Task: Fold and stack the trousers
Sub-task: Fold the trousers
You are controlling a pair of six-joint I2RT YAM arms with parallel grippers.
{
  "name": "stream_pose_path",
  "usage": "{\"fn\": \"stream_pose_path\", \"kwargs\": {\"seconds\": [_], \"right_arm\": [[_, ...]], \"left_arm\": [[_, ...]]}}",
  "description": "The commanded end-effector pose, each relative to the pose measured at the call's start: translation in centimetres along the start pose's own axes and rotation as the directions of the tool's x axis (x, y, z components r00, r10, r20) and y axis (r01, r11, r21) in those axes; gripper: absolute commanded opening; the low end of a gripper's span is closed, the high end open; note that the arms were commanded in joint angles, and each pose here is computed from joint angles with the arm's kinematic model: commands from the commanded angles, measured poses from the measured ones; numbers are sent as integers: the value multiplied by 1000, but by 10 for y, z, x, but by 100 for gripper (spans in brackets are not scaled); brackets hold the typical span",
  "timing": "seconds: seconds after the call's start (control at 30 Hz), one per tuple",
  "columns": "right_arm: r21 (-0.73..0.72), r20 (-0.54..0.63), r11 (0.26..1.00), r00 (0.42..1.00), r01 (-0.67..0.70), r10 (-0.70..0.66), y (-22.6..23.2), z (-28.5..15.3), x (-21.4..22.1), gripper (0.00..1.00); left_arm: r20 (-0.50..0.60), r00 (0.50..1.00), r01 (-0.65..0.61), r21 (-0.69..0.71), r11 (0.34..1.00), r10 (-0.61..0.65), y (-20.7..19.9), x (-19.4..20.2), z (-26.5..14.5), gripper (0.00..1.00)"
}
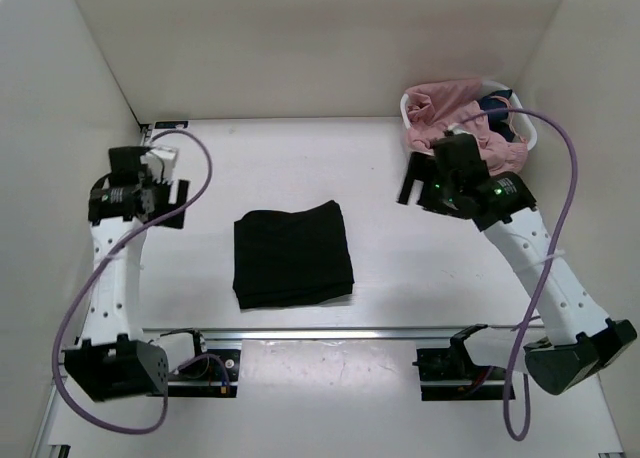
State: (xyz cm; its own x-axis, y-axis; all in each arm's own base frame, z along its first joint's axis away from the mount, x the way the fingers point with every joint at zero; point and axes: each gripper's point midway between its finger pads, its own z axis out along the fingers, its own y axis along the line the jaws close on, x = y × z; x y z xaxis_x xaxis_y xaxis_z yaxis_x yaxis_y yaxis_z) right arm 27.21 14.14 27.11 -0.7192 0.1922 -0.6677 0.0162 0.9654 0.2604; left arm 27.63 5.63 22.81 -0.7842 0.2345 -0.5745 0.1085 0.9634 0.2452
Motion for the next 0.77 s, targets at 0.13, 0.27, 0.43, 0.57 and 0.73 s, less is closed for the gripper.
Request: {"fn": "stream_pose_path", "kwargs": {"seconds": [0.13, 0.27, 0.43, 0.57, 0.73], "right_arm": [[335, -160, 942, 985, -1, 58, -104, -20, 54, 99], [332, -152, 943, 987, -3, 56, -108, -20, 53, 99], [334, -140, 942, 990, 31, 17, -111, -24, 48, 99], [341, -117, 939, 993, 53, -13, -115, -25, 45, 99], [316, -63, 948, 998, 48, -29, -112, -26, 37, 99]], "left_arm": [[-208, 951, 133, -388, 912, -228, 52, 118, -16, 100], [-200, 939, 192, -370, 909, -280, 42, 125, -22, 100], [-165, 934, 241, -366, 899, -318, 45, 120, -31, 100], [-133, 939, 251, -369, 895, -318, 48, 115, -40, 100], [-130, 933, 266, -374, 888, -335, 49, 119, -43, 100]]}}
